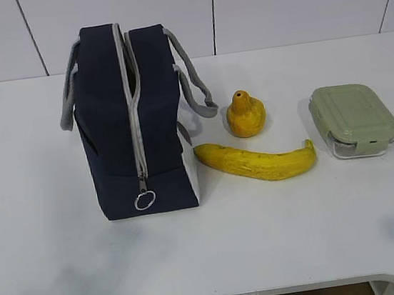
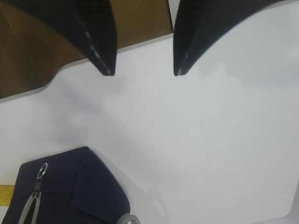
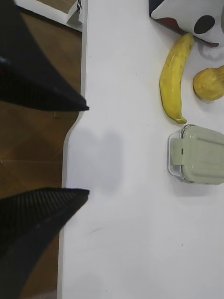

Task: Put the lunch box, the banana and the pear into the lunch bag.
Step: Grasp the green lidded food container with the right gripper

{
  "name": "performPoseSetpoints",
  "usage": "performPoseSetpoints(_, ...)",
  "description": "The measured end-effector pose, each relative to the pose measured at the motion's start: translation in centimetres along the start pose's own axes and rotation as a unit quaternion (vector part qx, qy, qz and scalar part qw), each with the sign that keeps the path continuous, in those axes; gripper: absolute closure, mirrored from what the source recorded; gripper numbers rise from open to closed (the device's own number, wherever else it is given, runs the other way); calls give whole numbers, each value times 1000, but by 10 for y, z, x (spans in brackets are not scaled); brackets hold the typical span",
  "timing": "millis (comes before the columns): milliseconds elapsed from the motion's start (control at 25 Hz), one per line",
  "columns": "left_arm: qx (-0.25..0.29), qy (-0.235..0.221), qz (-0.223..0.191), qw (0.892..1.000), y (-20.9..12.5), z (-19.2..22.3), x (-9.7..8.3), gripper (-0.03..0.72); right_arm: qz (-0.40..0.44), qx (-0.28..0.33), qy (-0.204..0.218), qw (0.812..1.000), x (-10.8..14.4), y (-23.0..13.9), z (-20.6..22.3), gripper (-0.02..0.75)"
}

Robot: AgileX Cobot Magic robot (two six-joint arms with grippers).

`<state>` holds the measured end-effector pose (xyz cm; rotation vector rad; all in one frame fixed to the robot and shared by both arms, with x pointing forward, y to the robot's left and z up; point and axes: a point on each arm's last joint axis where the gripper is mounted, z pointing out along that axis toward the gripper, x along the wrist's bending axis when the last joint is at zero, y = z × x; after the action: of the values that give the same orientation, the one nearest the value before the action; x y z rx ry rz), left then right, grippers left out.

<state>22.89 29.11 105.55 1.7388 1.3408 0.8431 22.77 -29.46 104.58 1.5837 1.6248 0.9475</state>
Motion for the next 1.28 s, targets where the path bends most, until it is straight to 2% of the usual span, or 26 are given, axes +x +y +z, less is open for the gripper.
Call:
performPoseSetpoints(720, 0, 0, 0, 1000, 0, 0, 0, 382, -1, -6, -3, 1000, 0, 8, -1, 323)
performPoseSetpoints(1080, 0, -1, 0, 1000, 0, 0, 0, 381, 37, 131, -9, 991, -3, 36, 44, 323)
performPoseSetpoints(1280, 0, -2, -1, 1000, 0, 0, 0, 381, 47, 184, -12, 982, -4, 56, 65, 323)
